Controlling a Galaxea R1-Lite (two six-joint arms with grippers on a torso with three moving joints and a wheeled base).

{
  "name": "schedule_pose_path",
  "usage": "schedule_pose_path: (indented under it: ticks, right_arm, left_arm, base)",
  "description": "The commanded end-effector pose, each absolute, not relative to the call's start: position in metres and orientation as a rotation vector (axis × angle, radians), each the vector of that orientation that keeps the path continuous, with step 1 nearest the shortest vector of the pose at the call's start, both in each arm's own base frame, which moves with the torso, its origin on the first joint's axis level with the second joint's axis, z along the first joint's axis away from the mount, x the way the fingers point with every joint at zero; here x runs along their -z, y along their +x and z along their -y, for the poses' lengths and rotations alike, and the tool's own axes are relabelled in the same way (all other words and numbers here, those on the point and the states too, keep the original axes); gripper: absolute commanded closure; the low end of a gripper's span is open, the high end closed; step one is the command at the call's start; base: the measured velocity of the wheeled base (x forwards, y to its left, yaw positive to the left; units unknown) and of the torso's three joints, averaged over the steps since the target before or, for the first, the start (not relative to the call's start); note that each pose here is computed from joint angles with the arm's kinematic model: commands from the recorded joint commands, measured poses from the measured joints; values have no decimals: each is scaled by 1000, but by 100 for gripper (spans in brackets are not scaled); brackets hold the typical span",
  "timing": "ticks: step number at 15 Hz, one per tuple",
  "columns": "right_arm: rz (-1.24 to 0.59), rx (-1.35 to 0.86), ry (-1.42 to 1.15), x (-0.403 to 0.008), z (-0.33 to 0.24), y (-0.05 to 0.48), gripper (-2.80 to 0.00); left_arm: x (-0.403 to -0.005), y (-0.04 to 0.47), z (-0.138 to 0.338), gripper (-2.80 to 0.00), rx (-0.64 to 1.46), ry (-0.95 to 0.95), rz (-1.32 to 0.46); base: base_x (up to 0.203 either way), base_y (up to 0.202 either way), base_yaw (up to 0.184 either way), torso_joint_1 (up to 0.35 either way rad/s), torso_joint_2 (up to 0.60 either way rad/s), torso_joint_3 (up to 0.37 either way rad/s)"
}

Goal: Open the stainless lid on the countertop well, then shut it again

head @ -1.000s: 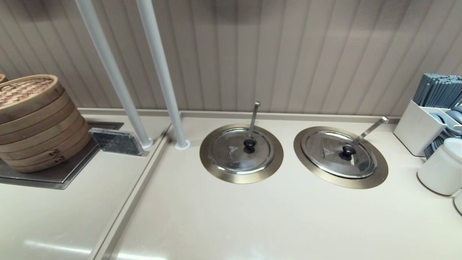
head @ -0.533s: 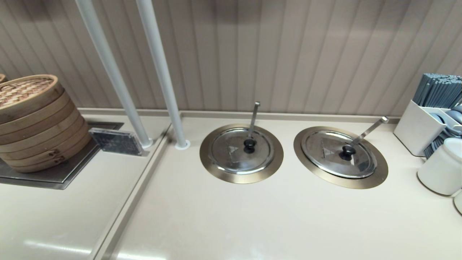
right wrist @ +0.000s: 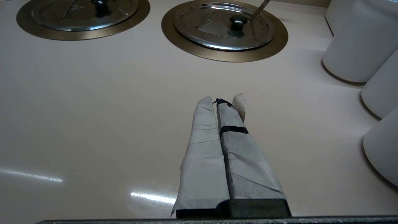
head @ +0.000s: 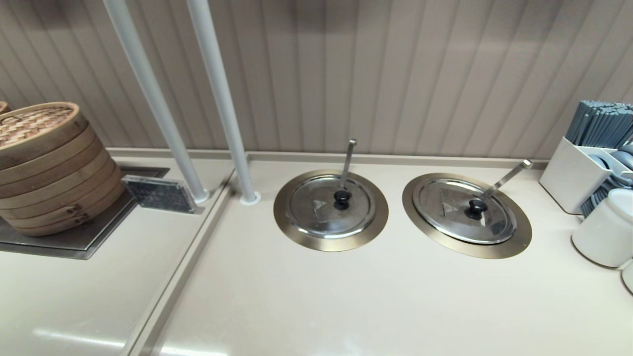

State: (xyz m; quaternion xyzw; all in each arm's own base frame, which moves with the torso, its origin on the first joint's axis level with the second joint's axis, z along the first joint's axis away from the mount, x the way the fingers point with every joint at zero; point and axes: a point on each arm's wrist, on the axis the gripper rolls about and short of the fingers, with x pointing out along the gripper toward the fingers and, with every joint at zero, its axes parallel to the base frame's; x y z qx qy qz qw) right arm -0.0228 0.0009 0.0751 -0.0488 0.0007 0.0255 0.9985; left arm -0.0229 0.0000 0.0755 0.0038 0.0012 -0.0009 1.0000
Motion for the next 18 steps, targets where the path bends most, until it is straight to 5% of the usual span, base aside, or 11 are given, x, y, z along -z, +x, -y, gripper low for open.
schedule_pose_path:
  ticks: [1, 18]
  right_arm:
    - [-1, -52, -98, -76, -1, -23, 0]
    - [-2, -52, -98, -75, -1, -23, 0]
  left_arm:
    - [-75, -23, 0, 0, 2, 8, -3]
    - [-75, -23, 0, 0, 2, 7, -4]
  base:
    - [0, 0, 0, 0, 0, 0]
    - [0, 0, 0, 0, 0, 0]
